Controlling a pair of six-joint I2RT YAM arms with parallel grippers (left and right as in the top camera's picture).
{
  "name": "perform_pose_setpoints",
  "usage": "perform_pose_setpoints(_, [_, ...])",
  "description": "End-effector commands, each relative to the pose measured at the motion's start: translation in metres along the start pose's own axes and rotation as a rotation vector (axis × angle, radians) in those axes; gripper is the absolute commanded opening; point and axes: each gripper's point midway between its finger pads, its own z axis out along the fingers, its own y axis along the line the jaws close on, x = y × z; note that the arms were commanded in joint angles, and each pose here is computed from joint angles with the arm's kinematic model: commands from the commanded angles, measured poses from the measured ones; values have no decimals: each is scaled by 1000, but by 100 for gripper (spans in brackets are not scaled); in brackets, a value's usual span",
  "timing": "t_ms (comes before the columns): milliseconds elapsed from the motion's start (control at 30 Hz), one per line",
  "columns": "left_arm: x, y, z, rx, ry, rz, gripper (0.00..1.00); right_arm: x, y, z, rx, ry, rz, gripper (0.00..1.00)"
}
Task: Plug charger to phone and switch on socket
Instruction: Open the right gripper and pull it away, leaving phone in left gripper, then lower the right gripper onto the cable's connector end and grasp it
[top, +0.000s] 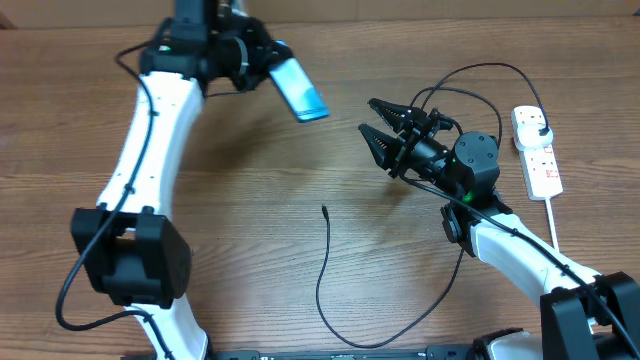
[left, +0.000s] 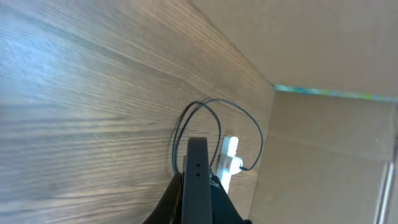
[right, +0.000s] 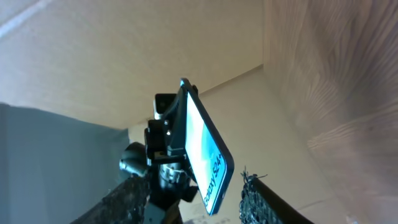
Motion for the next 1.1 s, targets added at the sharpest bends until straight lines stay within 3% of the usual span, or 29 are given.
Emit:
perform_pose_setpoints(0, [8, -15, -16, 148, 102, 154, 4, 6, 9, 1, -20, 13, -129, 46])
perform_pose_setpoints(33, [8, -16, -20, 178, 116, 181, 4, 6, 9, 1, -20, 13, -156, 42])
perform_pose_setpoints(167, [11, -21, -39, 294, 170, 292, 4, 12, 11, 0, -26, 43, -194, 41])
perform_pose_setpoints(267, [14, -19, -50, 346, 191, 362, 5, 25, 22, -1, -77, 94, -360, 42])
perform_pose_setpoints(433, [1, -4, -63, 331, 158, 374, 4, 35, 23, -1, -75, 146, -461, 48])
perform_pose_setpoints(800, [-22, 16, -87, 326, 96, 355, 4, 18, 10, 15, 311, 121, -687, 50])
perform_pose_setpoints(1067, [-27, 28, -83, 251, 72, 349, 4, 4, -40, -9, 708, 36, -910, 54])
